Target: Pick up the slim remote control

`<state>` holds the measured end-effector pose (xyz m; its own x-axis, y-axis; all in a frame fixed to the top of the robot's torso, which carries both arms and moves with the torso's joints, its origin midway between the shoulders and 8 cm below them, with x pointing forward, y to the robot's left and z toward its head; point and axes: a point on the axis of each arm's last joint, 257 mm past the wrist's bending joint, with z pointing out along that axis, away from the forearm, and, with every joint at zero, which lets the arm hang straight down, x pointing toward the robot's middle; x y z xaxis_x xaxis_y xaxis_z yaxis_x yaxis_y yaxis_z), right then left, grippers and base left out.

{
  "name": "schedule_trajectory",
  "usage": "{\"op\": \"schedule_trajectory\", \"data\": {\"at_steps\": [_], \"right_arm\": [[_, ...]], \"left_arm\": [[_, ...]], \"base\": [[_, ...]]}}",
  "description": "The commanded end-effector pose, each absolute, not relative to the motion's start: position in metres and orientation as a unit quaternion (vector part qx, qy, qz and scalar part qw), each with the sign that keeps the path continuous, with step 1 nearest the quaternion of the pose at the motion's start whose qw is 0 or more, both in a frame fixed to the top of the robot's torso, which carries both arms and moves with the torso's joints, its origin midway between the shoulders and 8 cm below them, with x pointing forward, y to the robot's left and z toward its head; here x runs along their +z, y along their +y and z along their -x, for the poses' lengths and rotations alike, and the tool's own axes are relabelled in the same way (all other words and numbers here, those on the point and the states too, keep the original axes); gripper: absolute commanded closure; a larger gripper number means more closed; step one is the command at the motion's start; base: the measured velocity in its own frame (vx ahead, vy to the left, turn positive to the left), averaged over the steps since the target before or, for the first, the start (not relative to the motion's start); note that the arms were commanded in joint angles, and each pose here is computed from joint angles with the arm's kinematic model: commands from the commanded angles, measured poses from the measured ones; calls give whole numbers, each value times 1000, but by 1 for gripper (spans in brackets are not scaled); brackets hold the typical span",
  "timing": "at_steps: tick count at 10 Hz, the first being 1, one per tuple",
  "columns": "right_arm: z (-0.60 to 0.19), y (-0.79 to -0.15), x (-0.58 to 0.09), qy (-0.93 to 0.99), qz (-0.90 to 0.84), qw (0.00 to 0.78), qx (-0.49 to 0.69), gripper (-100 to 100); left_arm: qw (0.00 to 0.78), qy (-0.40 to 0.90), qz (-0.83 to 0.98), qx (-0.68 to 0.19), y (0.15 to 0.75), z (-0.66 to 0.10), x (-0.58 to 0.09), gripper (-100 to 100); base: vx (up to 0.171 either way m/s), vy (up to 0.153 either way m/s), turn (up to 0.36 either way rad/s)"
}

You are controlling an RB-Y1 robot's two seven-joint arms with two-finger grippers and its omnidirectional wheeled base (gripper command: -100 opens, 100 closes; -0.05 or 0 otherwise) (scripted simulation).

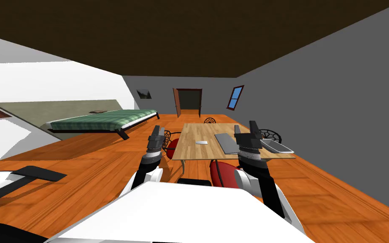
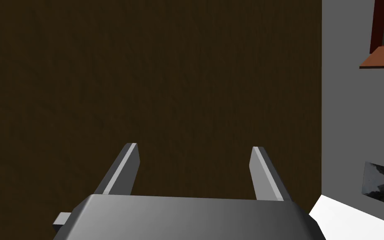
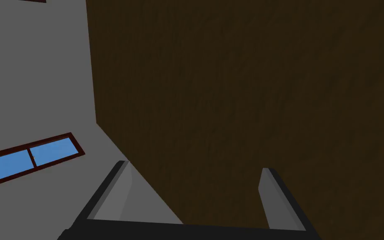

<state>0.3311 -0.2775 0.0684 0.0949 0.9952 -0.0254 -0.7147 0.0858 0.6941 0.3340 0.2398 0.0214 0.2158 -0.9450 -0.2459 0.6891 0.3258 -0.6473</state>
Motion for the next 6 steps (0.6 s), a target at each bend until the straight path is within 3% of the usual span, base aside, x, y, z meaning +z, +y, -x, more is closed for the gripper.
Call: {"op": "schedule_trajectory", "data": {"at_steps": [1,6], "right_arm": [[-337,-270,57,287,-262,684,617,-100],[-352,-253,9,371,-246,666,598,-100]], "left_arm": [[752,312,205,-543,240,-334,21,0],[752,312,205,-543,240,-334,21,0]], "base": [[-18,-7,228],[-28,-24,193]]}}
